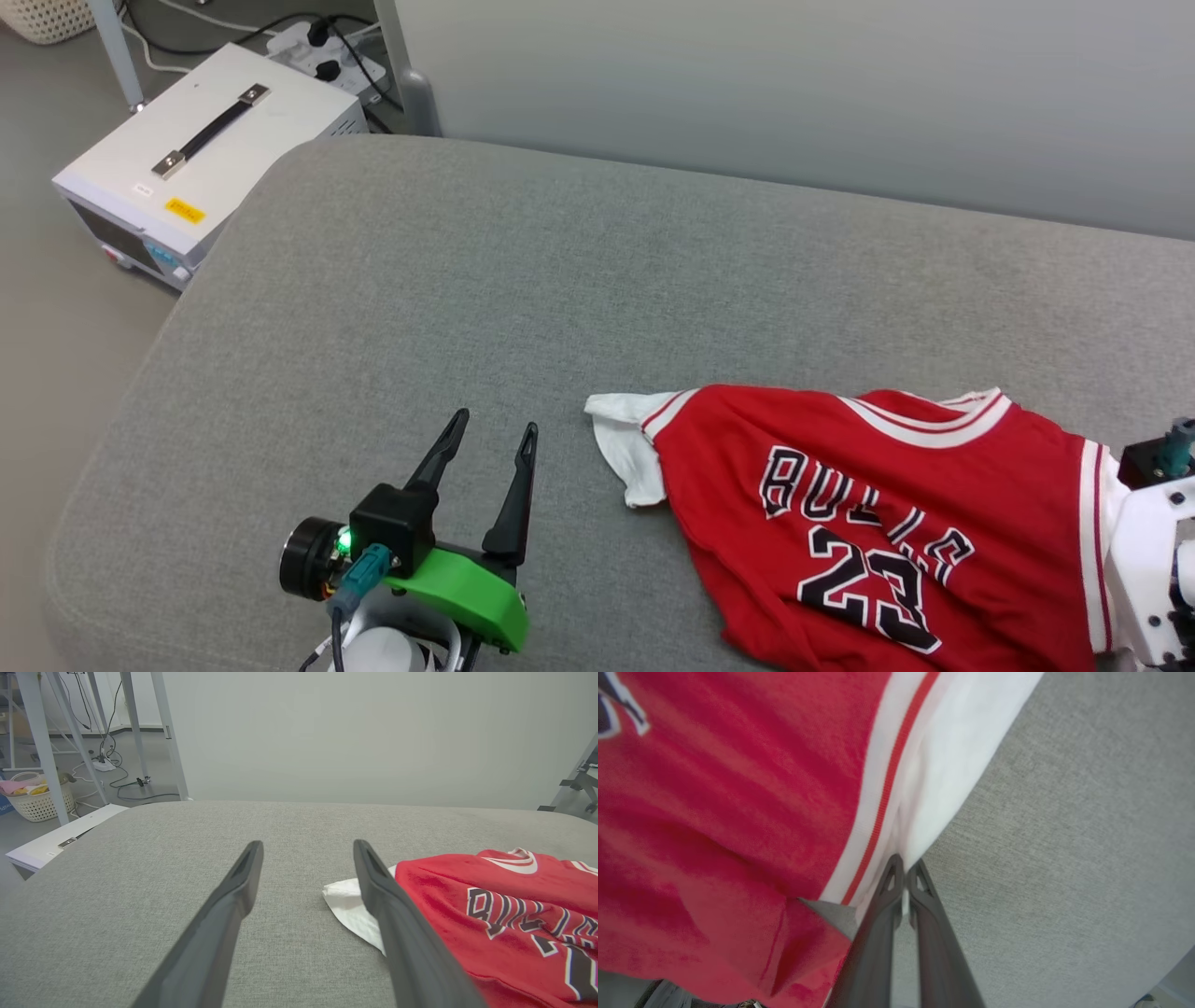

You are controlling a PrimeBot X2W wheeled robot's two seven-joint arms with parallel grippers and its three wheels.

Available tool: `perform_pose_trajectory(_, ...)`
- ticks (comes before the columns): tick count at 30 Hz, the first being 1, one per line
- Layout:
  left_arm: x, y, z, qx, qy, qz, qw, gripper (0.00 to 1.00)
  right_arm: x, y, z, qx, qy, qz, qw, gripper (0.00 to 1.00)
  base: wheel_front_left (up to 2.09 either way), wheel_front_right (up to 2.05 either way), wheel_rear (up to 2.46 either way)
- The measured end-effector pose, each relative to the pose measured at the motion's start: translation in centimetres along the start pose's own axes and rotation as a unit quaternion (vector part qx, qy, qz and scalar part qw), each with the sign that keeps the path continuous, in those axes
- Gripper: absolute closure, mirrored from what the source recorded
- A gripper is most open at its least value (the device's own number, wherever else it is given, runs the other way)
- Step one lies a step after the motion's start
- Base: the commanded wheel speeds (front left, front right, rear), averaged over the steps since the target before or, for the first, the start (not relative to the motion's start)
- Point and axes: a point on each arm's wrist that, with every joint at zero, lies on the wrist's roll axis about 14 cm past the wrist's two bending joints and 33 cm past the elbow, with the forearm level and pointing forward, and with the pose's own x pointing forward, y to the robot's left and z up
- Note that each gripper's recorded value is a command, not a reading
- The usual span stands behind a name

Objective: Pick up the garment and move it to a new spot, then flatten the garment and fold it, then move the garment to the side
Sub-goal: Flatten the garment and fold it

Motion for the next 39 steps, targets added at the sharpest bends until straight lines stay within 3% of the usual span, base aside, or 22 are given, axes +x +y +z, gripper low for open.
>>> perform_pose_trajectory(11,0.0,-1.8,0.8,0.002,-0.014,-0.032,0.999,0.00,-2.2,-5.7,-2.4,0.070,-0.058,-0.074,0.993,1.00,0.00,0.00,0.00)
perform_pose_trajectory(12,0.0,-1.8,0.7,0.002,-0.013,-0.033,0.999,0.00,-2.1,-5.9,-2.4,0.071,-0.063,-0.078,0.992,0.83,0.00,0.00,0.00)
perform_pose_trajectory(13,0.1,-1.8,0.6,0.002,-0.011,-0.033,0.999,0.00,-1.8,-6.0,-2.5,0.074,-0.068,-0.080,0.992,0.25,0.00,0.00,0.00)
perform_pose_trajectory(14,0.1,-1.8,0.5,0.003,-0.009,-0.033,0.999,0.00,-1.5,-6.1,-2.6,0.078,-0.071,-0.082,0.991,0.00,0.00,0.00,0.00)
perform_pose_trajectory(16,0.2,-1.7,0.4,0.003,-0.007,-0.032,0.999,0.00,-1.0,-6.1,-2.8,0.082,-0.075,-0.083,0.990,0.00,0.00,0.00,0.00)
perform_pose_trajectory(21,0.7,-2.0,0.1,0.002,-0.003,-0.040,0.999,0.00,-3.1,-7.6,1.3,0.093,-0.202,-0.108,0.969,0.00,0.00,0.00,0.00)
perform_pose_trajectory(24,1.0,-2.5,0.3,-0.003,-0.007,-0.046,0.999,0.00,-5.1,-7.4,3.7,0.093,-0.286,-0.109,0.947,0.00,0.00,0.00,0.00)
perform_pose_trajectory(30,1.4,-3.6,0.7,-0.013,-0.014,-0.060,0.998,0.00,-11.1,-6.4,7.6,0.103,-0.481,-0.110,0.864,0.00,0.00,0.00,0.00)
perform_pose_trajectory(36,1.7,-4.6,1.0,-0.025,-0.019,-0.073,0.997,0.00,-13.6,-4.3,6.0,0.154,-0.576,-0.107,0.796,0.00,0.00,0.00,0.00)
perform_pose_trajectory(37,1.7,-4.9,0.9,-0.027,-0.017,-0.077,0.996,0.00,-13.8,-3.8,5.7,0.162,-0.586,-0.106,0.787,0.00,0.00,0.00,0.00)
perform_pose_trajectory(39,1.5,-6.0,0.2,-0.028,-0.006,-0.093,0.995,0.00,-13.7,-3.1,5.1,0.167,-0.593,-0.106,0.781,0.00,0.00,0.00,0.00)
